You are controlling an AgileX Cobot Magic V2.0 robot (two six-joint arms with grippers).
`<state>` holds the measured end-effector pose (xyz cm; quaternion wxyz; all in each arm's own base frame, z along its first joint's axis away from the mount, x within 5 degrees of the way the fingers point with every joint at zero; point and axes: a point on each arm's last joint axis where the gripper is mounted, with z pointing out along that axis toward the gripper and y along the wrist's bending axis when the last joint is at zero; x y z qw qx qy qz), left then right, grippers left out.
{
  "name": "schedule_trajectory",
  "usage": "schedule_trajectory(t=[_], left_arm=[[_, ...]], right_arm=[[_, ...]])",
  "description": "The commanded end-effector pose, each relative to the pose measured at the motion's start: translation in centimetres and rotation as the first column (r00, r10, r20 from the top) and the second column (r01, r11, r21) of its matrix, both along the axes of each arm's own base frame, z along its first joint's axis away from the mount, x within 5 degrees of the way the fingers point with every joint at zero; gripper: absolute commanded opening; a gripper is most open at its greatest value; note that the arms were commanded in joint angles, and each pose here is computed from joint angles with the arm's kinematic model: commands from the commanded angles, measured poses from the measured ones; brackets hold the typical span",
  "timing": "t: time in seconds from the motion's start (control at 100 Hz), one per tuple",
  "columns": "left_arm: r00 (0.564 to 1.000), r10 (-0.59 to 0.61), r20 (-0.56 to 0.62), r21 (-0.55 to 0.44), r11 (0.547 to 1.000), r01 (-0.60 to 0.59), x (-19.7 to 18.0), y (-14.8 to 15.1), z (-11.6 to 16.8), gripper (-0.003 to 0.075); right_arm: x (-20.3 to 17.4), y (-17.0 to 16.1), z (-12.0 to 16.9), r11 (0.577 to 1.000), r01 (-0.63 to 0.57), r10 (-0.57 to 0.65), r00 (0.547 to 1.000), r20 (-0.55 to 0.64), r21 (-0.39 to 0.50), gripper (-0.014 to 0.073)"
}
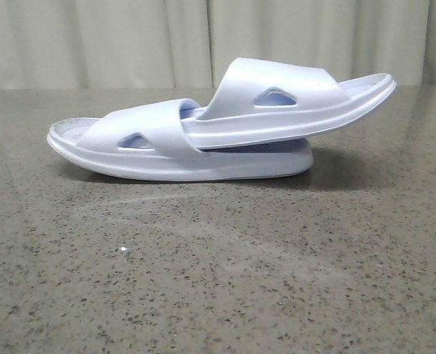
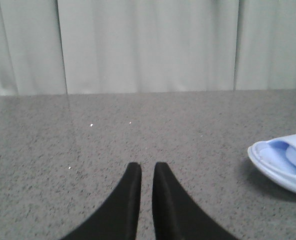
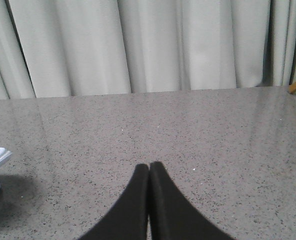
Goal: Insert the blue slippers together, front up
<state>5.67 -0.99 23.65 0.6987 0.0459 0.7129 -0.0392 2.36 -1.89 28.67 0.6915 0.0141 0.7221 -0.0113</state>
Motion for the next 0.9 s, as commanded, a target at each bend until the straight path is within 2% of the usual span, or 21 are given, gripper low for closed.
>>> schedule_trajectory(t=[0.0, 0.27, 0.89], left_arm=[[0.997, 0.05, 0.057, -0.062, 0.997, -0.046, -0.1, 0.5, 0.3, 0.0016], [0.967, 0.094, 0.238, -0.064, 0.995, -0.081, -0.3, 0.9, -1.4, 0.0016], [0.971, 0.085, 0.223, -0.052, 0.996, -0.075, -0.4, 0.8, -1.6, 0.0016]], right_arm=[[-0.5, 0.1, 1.3, 1.0, -0.01, 0.011, 0.995, 0.096, -0.017, -0.0107], [-0.5, 0.1, 1.3, 1.0, -0.01, 0.011, 0.995, 0.096, -0.017, -0.0107], [-0.5, 0.1, 1.3, 1.0, -0.01, 0.011, 0.995, 0.096, -0.017, -0.0107]])
